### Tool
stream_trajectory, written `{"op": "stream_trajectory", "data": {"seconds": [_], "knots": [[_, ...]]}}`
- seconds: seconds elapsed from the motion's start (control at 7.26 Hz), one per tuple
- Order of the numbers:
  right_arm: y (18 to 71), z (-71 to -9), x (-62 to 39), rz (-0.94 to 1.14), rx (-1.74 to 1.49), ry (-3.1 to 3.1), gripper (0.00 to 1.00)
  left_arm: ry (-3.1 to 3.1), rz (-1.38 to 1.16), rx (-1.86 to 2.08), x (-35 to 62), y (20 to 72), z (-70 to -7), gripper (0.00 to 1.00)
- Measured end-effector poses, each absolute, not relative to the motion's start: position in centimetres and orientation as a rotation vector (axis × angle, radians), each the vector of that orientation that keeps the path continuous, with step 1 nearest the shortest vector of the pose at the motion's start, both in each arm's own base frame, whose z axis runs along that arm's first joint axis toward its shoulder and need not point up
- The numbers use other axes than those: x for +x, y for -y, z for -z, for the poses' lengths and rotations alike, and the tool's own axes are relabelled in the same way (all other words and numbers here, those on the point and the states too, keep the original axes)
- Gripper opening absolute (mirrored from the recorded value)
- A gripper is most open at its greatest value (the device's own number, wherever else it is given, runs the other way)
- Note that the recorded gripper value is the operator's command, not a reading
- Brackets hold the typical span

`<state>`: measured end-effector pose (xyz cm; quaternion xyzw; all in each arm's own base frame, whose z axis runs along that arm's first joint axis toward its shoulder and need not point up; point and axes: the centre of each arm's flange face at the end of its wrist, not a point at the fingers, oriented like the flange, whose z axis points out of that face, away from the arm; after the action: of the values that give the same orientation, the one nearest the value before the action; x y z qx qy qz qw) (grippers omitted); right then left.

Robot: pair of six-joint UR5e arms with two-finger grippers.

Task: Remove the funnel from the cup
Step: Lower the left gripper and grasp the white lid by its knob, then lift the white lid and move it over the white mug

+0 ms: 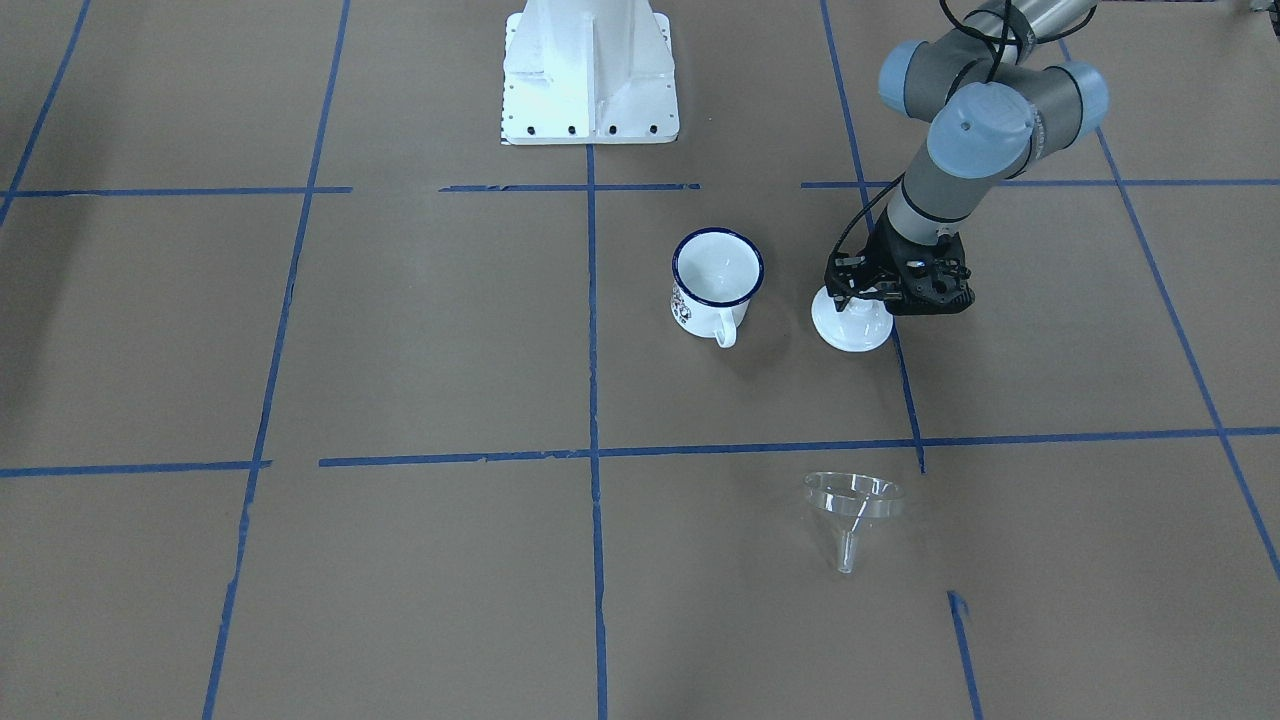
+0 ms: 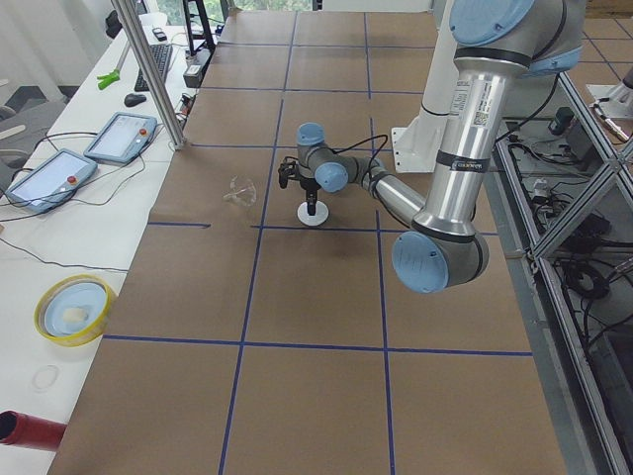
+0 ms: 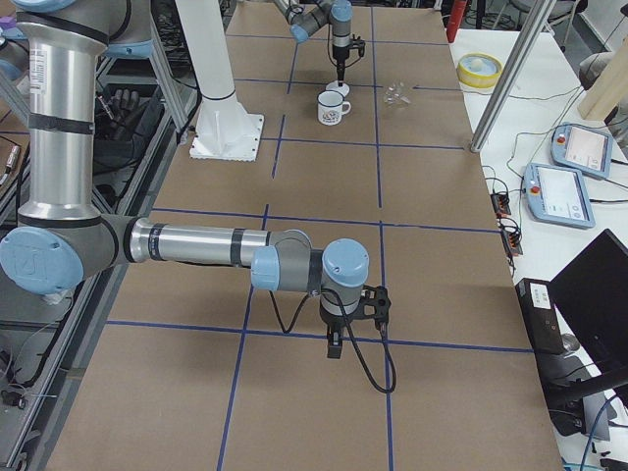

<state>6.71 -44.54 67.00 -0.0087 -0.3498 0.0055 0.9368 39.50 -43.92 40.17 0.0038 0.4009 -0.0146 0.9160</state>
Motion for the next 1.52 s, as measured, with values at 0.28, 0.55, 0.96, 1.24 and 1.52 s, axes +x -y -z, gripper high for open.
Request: {"op": "stream_trajectory", "data": {"seconds": [0.28, 0.55, 0.96, 1.24, 1.52], "knots": [[44.5, -67.0, 6.7, -0.011, -0.018, 0.715, 1.0, -0.829, 0.03, 0.003, 39.5, 43.8, -40.0, 0.65], [44.5, -67.0, 6.7, -0.011, -0.018, 0.715, 1.0, -0.829, 0.031, 0.002, 39.7, 43.9, -39.9, 0.63], [44.5, -67.0, 6.7, -0.011, -0.018, 0.715, 1.0, -0.829, 0.033, 0.003, 39.8, 44.0, -39.9, 0.11], [44.5, -67.0, 6.7, -0.011, -0.018, 0.715, 1.0, -0.829, 0.045, 0.002, 39.5, 44.0, -39.8, 0.0], [44.5, -67.0, 6.7, -0.011, -0.018, 0.715, 1.0, -0.82, 0.06, -0.001, 38.1, 43.6, -38.1, 0.0]]}}
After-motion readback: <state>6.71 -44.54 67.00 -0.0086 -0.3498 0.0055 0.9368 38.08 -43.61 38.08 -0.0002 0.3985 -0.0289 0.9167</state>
